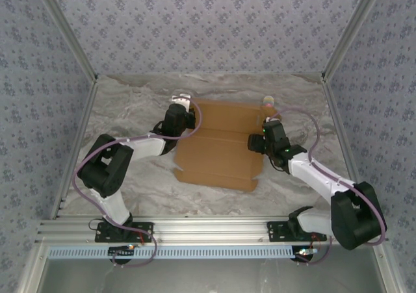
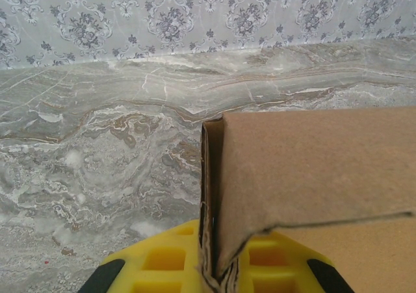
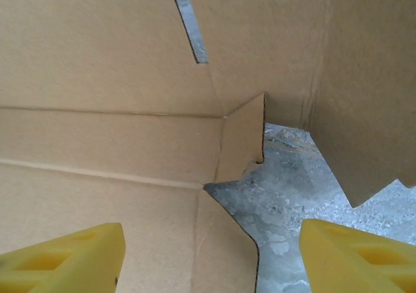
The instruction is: Fold the paper box
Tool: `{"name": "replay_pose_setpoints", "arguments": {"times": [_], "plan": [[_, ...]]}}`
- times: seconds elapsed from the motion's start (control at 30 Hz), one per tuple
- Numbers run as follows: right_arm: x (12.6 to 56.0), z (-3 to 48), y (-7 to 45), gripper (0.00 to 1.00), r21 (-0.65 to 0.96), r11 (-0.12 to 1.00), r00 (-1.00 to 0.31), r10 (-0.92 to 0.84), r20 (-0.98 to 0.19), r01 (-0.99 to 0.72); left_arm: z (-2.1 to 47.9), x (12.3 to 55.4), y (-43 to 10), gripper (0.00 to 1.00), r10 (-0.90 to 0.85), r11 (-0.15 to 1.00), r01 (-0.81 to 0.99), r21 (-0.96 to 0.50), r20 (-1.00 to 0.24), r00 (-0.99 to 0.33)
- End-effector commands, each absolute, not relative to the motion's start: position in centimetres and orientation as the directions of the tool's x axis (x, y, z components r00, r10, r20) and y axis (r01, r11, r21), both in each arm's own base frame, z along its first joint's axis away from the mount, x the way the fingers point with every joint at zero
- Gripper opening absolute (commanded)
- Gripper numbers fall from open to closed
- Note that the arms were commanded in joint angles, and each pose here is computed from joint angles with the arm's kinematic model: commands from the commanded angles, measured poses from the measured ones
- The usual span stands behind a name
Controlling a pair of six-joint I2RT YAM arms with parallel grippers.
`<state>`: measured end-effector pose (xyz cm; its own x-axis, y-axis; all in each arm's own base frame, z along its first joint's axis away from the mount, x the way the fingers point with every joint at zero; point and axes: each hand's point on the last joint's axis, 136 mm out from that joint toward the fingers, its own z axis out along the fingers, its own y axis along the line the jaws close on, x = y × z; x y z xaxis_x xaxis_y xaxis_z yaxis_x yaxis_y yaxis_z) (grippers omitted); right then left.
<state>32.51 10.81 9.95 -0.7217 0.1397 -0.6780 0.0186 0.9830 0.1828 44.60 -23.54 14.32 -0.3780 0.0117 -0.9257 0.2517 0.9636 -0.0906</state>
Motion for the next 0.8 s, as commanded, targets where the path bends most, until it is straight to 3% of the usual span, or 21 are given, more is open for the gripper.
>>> {"name": "replay_pose_setpoints", "arguments": {"times": [0.0,0.43,0.77], "plan": [[34.1,10.2,10.9,0.72,0.194,0.98,-0.664,0.179,-0.726,0.053,17.4,45.0,-23.7,0.0,-0.042,0.961,0.244,-0.13,-0.941,-0.336],[36.6,8.1,11.3,0.68,0.218,0.974,-0.641,0.209,-0.739,0.066,17.8,44.9,-23.8,0.0,-0.047,0.958,0.251,-0.136,-0.942,-0.333],[37.2,9.4,14.3,0.57,0.265,0.958,-0.598,0.151,-0.787,-0.108,17.6,45.0,-24.0,0.0,-0.048,0.956,0.257,-0.14,-0.94,-0.337]]}}
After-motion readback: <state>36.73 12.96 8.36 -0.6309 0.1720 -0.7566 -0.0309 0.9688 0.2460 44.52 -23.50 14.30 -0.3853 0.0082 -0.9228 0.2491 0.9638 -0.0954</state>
